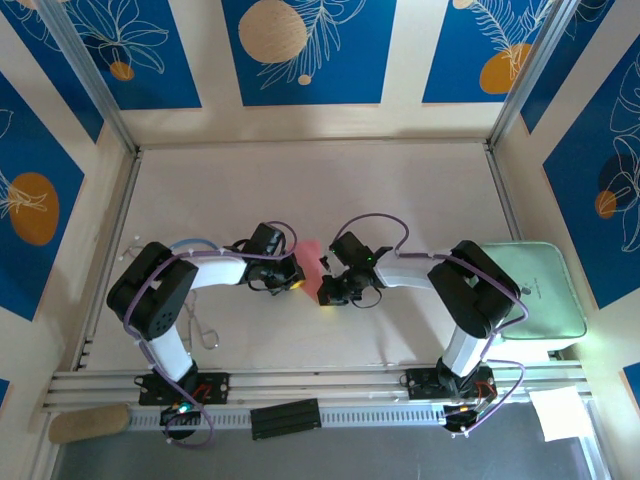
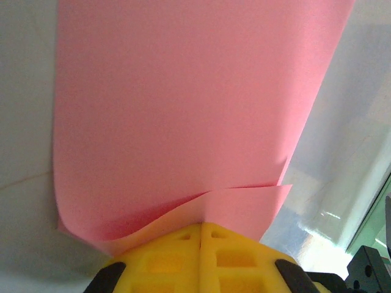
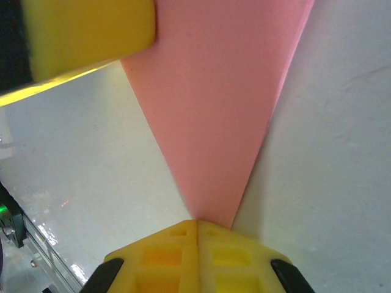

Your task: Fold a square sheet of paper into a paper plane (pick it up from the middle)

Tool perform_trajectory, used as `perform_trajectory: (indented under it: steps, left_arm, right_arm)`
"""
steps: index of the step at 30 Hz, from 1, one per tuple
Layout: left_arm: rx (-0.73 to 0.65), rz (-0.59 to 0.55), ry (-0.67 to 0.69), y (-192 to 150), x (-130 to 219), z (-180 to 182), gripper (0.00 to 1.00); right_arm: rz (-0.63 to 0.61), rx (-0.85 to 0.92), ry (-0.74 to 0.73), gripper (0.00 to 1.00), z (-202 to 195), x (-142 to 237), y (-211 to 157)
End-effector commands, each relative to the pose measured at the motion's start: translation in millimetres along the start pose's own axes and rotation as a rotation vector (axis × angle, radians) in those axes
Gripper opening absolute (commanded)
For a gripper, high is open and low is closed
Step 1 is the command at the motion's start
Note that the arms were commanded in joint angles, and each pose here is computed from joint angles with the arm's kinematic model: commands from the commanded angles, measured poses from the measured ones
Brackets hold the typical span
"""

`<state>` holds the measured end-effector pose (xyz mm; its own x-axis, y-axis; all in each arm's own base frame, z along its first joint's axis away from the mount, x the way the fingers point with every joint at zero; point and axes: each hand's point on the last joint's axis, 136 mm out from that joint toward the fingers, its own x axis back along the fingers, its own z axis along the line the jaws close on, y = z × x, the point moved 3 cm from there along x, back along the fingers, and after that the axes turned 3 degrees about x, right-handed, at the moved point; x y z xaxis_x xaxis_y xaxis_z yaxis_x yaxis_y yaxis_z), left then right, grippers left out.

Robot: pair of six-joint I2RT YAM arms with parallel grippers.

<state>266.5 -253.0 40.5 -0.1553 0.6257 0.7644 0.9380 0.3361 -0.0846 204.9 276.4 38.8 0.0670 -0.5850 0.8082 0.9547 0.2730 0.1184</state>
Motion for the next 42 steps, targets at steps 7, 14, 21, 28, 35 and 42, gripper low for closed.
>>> perform_trajectory:
  steps: [7,14,21,28,35,42]
  left_arm:
    - [0.041,0.013,0.130,-7,-11,36,0.05]
    - [0.032,0.014,0.102,-5,-10,28,0.05]
    - [0.025,0.017,0.077,-5,-8,22,0.05]
    - [-0.023,0.005,0.012,-3,-3,5,0.06]
    - [-0.112,-0.026,-0.075,-6,12,-16,0.07]
    - [-0.158,0.025,-0.094,-19,7,-16,0.04]
  right_arm:
    - [-0.039,0.022,0.002,0.06,16,27,5]
    - [-0.066,0.032,0.011,0.05,23,20,26]
    - [-0.038,0.026,0.000,0.05,19,4,33]
    - [0.009,0.006,-0.036,0.05,7,-9,24]
    - [0.047,-0.014,-0.122,0.03,-11,-15,12]
    - [0.057,-0.023,-0.142,0.02,-14,-15,11]
